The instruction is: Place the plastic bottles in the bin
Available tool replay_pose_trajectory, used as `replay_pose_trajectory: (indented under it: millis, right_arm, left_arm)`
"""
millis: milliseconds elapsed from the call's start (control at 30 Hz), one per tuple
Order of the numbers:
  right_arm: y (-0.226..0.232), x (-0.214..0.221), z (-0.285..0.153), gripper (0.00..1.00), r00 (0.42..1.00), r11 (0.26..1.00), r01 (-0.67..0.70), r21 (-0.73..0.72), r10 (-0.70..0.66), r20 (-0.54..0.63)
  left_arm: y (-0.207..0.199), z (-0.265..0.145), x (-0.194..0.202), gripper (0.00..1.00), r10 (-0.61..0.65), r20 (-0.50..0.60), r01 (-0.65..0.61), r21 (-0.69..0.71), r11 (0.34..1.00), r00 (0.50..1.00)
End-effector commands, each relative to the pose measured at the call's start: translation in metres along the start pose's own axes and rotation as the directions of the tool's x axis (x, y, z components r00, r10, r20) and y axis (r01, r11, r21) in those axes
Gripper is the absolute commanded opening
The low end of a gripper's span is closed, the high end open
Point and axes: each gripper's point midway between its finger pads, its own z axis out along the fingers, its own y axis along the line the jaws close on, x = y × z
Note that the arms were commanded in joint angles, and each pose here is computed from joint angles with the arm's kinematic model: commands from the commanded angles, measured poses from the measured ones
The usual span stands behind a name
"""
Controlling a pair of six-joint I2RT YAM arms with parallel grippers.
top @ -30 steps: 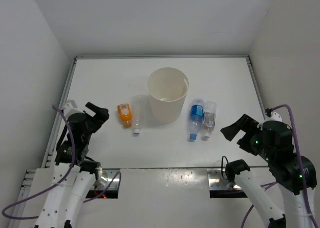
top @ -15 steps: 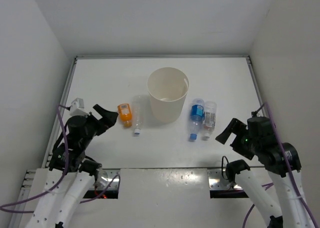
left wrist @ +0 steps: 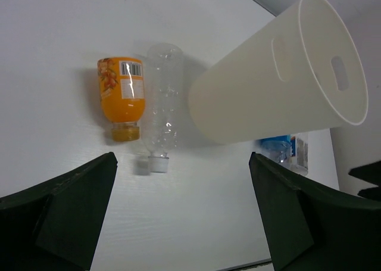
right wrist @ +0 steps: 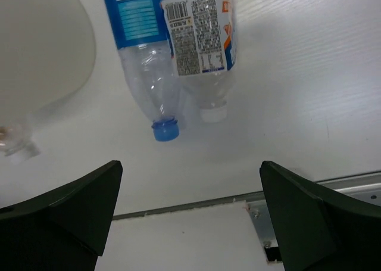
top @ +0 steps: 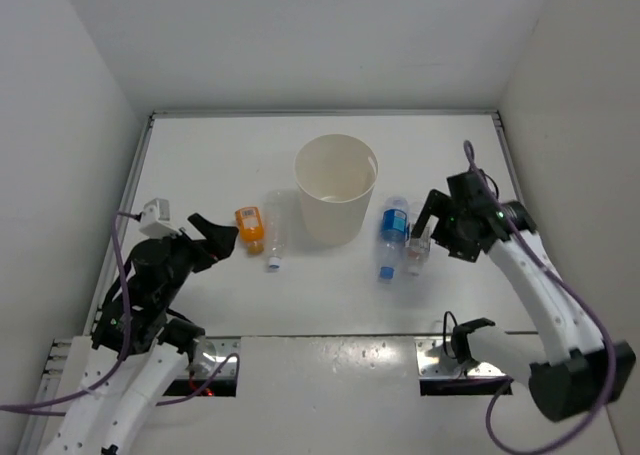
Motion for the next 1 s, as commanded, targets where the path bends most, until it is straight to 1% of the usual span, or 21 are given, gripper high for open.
replay_pose_trajectory:
  millis: [0,67,100,167,200,233,267,300,333,367,400,467,633,733,800,867,967]
  right_arm:
    - [0.018,-0.030,0.028,1.00,0.998,0.998,0.062,0.013,-0.062,0.021]
    - [0.023,-0.036,0.049,1.00,0.996,0.996,0.086,0.024,-0.086,-0.009]
    - [0.028,-0.043,0.052,1.00,0.995,0.995,0.095,0.022,-0.095,-0.006]
    - [0.024,-0.052,0.061,1.00,0.996,0.993,0.090,0.073,-0.090,-0.005]
    - [0.029,-0.057,0.071,1.00,0.996,0.993,0.090,0.075,-0.090,-0.008]
    - [0.036,-0.067,0.075,1.00,0.997,0.995,0.080,0.060,-0.080,0.007]
    - [0.034,-0.064,0.088,1.00,0.994,0.991,0.106,0.084,-0.104,-0.033]
    - [0.033,-0.067,0.095,1.00,0.994,0.990,0.101,0.097,-0.097,-0.045]
    - [0.038,-0.074,0.099,1.00,0.994,0.990,0.101,0.097,-0.097,-0.045]
    - [0.033,-0.075,0.114,1.00,0.992,0.986,0.108,0.127,-0.097,-0.085]
    - [0.033,-0.075,0.114,1.00,0.991,0.985,0.117,0.127,-0.106,-0.086]
    - [0.027,-0.074,0.132,1.00,0.987,0.984,0.101,0.147,-0.080,-0.137]
    - [0.016,-0.084,0.143,0.97,0.994,0.986,0.050,0.158,-0.033,-0.108]
    - [0.005,-0.075,0.156,0.94,0.987,0.983,0.047,0.176,-0.018,-0.162]
    - [0.001,-0.069,0.162,0.89,0.984,0.985,0.034,0.167,-0.003,-0.181]
    - [-0.005,-0.062,0.169,0.86,0.980,0.988,0.010,0.152,0.020,-0.197]
    - [-0.015,-0.043,0.179,0.86,0.967,0.987,0.012,0.158,0.029,-0.253]
  left_arm:
    - [-0.027,-0.010,-0.022,1.00,0.068,0.068,-0.075,0.108,0.991,0.995]
    - [-0.032,-0.015,-0.036,1.00,0.119,0.111,-0.131,0.102,0.986,0.987]
    - [-0.029,-0.021,-0.054,1.00,0.184,0.176,-0.197,0.060,0.979,0.967]
    - [-0.008,-0.021,-0.059,1.00,0.260,0.184,-0.252,-0.063,0.966,0.948]
    - [0.011,-0.025,-0.072,1.00,0.236,0.239,-0.196,-0.177,0.964,0.942]
    - [0.022,-0.029,-0.073,1.00,0.228,0.242,-0.171,-0.233,0.957,0.943]
    - [0.023,-0.031,-0.076,1.00,0.210,0.262,-0.148,-0.240,0.960,0.942]
    - [0.022,-0.031,-0.075,1.00,0.209,0.257,-0.150,-0.230,0.962,0.944]
    - [0.017,-0.030,-0.074,1.00,0.216,0.252,-0.165,-0.207,0.964,0.943]
    - [0.009,-0.026,-0.071,1.00,0.227,0.239,-0.193,-0.159,0.968,0.944]
    - [0.006,-0.024,-0.067,1.00,0.226,0.232,-0.197,-0.143,0.970,0.946]
    - [0.004,-0.020,-0.063,1.00,0.241,0.209,-0.217,-0.132,0.967,0.948]
    - [0.003,-0.020,-0.065,1.00,0.238,0.217,-0.214,-0.128,0.969,0.947]
    - [0.003,-0.020,-0.065,1.00,0.238,0.217,-0.214,-0.128,0.969,0.947]
    - [0.003,-0.020,-0.065,1.00,0.238,0.217,-0.214,-0.128,0.969,0.947]
    - [0.005,-0.017,-0.061,1.00,0.235,0.203,-0.211,-0.135,0.968,0.951]
    - [0.005,-0.017,-0.061,1.00,0.235,0.203,-0.211,-0.135,0.968,0.951]
